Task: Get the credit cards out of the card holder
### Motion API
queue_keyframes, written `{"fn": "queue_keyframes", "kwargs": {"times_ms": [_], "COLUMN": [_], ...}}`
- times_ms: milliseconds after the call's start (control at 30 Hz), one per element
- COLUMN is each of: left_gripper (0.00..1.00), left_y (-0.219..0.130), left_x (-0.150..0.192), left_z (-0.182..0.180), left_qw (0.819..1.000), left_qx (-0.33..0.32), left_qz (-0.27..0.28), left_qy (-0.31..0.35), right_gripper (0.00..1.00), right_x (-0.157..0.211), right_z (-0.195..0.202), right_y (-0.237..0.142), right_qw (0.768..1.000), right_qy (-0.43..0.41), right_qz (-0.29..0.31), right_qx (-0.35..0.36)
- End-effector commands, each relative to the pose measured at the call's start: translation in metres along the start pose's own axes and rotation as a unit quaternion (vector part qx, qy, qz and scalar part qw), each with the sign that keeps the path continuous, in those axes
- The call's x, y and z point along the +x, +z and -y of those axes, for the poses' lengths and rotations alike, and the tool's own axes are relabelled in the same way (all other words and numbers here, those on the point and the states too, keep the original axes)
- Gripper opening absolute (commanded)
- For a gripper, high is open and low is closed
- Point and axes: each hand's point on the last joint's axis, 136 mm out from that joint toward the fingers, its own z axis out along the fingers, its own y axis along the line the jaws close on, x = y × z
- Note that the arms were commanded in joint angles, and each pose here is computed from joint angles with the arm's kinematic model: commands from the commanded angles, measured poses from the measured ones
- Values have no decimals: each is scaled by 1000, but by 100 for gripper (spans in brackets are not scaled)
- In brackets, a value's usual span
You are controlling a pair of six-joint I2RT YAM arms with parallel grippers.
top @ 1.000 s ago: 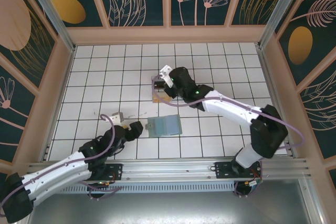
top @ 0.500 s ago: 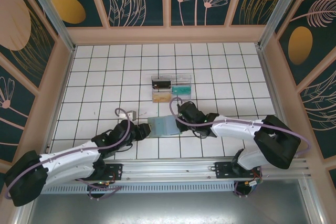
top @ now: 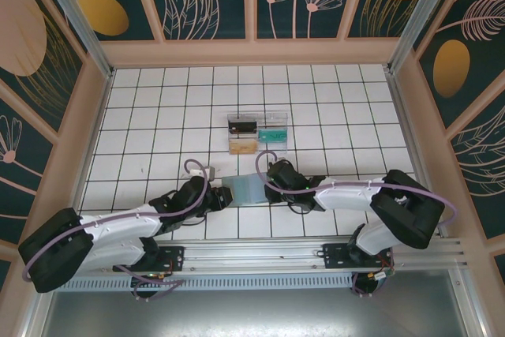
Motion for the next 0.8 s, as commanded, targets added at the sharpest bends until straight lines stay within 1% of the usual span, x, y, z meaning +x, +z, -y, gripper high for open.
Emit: {"fn": "queue_keyframes", "kwargs": {"times_ms": [0, 467, 667, 767], "left_gripper": [35, 35, 42, 47], "left_y": [3, 13, 16, 17], "left_x": [-6, 1, 3, 4], "left_z": [14, 11, 19, 22], "left_qw": [1000, 1000, 999, 999], "left_qx": [18, 11, 30, 37], "left_qz": [2, -18, -26, -29], "left_qy": [8, 13, 15, 18], "right_gripper": [18, 18, 18, 18], "right_x": [11, 13, 14, 15], "right_z": [4, -2, -3, -3], "right_y": [6, 7, 6, 7], "right_qw": [1000, 1000, 1000, 1000], "right_qy": [9, 7, 7, 5], "right_qz": [-8, -10, -11, -14], "right_qx": [6, 1, 0, 1]}}
